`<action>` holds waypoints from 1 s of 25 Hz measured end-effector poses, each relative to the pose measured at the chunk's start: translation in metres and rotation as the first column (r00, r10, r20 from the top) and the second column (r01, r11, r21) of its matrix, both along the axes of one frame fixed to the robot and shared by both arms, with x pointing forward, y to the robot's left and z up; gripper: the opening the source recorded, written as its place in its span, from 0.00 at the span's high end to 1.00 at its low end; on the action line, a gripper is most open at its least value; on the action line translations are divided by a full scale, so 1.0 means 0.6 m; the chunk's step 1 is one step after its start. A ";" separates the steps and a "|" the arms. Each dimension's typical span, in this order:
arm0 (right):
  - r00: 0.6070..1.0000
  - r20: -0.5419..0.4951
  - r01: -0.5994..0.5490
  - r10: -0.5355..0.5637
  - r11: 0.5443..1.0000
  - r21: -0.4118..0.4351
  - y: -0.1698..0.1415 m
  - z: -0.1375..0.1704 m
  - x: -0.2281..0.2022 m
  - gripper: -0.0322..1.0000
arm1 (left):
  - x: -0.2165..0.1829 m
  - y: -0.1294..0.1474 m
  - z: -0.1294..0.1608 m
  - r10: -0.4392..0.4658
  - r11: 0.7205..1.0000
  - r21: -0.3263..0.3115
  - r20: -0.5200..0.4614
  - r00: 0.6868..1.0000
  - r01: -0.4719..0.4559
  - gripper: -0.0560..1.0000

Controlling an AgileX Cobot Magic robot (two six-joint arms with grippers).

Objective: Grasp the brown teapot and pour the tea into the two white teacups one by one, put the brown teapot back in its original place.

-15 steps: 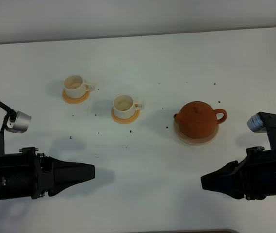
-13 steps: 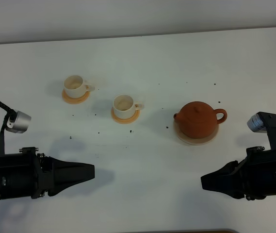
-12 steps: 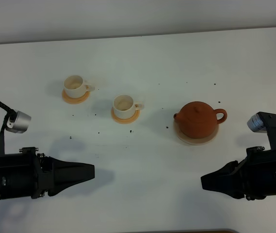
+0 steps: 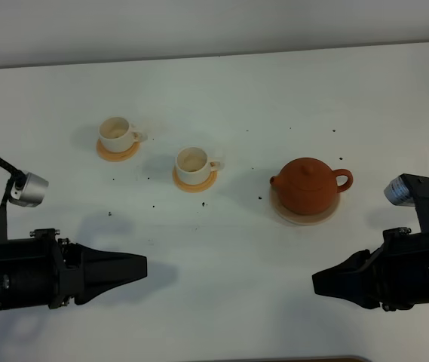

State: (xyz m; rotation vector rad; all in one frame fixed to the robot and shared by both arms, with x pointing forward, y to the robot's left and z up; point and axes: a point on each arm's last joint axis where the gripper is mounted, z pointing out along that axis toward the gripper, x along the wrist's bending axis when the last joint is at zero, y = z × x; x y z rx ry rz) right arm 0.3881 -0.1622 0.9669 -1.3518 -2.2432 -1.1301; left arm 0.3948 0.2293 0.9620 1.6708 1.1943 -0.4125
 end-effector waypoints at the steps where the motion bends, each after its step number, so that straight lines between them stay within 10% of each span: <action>1: 1.000 0.000 0.000 0.000 1.000 0.000 0.000 0.000 0.000 0.74 | 0.001 -0.001 0.002 0.005 1.000 -0.012 0.000 1.000 -0.005 0.63; 19: 1.000 0.000 0.000 0.000 1.000 0.000 0.000 0.000 0.000 0.74 | -0.001 -0.014 0.057 -0.070 0.975 -0.204 0.089 0.994 0.087 0.63; 25: 1.000 -0.001 0.001 -0.001 1.000 0.001 0.000 0.000 0.000 0.74 | -0.006 -0.011 0.128 -0.124 0.983 -0.111 0.191 0.974 0.147 0.67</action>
